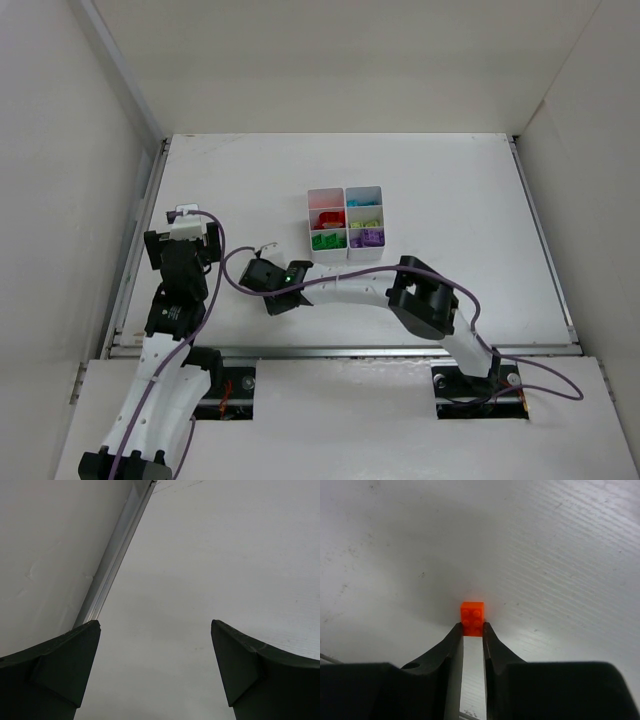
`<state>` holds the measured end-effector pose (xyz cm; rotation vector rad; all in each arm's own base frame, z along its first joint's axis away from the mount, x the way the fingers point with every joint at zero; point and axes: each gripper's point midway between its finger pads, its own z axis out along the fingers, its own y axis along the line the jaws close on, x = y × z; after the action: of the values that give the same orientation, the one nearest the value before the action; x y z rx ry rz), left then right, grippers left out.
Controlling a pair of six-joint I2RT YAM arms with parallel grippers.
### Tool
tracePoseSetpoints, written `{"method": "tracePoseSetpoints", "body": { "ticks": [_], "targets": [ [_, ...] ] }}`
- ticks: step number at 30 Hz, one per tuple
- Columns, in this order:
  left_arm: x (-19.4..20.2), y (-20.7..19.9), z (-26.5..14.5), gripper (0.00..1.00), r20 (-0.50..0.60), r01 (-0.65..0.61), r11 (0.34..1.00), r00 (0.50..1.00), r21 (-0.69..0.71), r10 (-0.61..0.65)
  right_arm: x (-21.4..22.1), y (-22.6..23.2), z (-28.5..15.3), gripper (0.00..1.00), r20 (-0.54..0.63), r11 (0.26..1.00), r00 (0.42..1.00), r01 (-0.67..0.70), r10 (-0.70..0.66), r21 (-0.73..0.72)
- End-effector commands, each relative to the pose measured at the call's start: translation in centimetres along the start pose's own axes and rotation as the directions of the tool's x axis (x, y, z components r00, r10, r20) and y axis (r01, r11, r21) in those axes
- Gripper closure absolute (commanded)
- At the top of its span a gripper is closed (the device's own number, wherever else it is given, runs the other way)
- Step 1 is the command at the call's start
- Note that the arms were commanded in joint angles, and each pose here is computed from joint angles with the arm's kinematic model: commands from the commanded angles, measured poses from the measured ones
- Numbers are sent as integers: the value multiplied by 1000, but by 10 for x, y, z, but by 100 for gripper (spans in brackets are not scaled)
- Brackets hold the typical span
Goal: Sort the legos into containers by color
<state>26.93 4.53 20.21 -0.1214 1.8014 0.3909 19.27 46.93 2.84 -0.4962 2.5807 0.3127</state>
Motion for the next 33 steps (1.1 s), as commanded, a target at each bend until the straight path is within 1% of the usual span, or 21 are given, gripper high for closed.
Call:
{"method": "tracePoseSetpoints", "body": {
  "ticks": [1,4,5,7,8,10,13,14,15,18,19,22,25,27,30,33],
  "targets": [
    [-9,3,0,9,40,30,999,999,-12,-29,-33,-7,-24,100,109,999,994,12,-17,45],
    [-7,3,1,9,32,25,1000,999,-12,-25,-70,-21,-46,100,171,998,985,-13,3,59],
    [-7,3,1,9,32,25,1000,999,-12,-25,-88,-35,-52,100,198,996,979,-52,36,74],
    [-5,6,3,9,21,24,999,1000,-31,-23,-123,-49,-78,100,267,995,962,-74,55,61],
    [-4,10,3,9,19,26,999,1000,-42,-26,-142,-69,-84,100,297,991,951,-109,82,77],
    [-2,9,5,9,10,22,999,1000,-42,-22,-172,-87,-104,100,354,989,931,-123,88,79],
    [1,14,7,9,-2,22,998,1000,-62,-22,-201,-127,-107,100,388,978,915,-171,114,118],
    [1,17,7,9,-4,25,997,1000,-73,-25,-209,-135,-108,100,394,977,911,-180,122,116],
    [4,20,9,9,-15,23,996,1000,-86,-25,-216,-153,-106,100,390,972,911,-199,137,124],
    [8,28,10,9,-30,23,993,999,-117,-27,-223,-177,-97,100,383,964,912,-217,146,152],
    [10,27,11,9,-38,19,993,999,-117,-23,-232,-186,-99,100,397,961,903,-239,166,142],
    [16,31,15,9,-63,12,991,998,-133,-20,-238,-198,-88,100,383,960,909,-236,163,152],
    [24,32,17,9,-97,-2,990,995,-140,-12,-238,-200,-77,100,357,963,922,-217,148,159],
    [26,31,19,9,-108,-7,990,994,-138,-8,-241,-197,-80,100,360,966,920,-215,152,144],
    [33,29,22,9,-135,-21,991,991,-134,2,-228,-196,-67,100,320,967,934,-213,159,142],
    [38,28,24,9,-158,-32,991,987,-131,11,-224,-194,-64,100,311,964,934,-229,179,132]
  ]
}}
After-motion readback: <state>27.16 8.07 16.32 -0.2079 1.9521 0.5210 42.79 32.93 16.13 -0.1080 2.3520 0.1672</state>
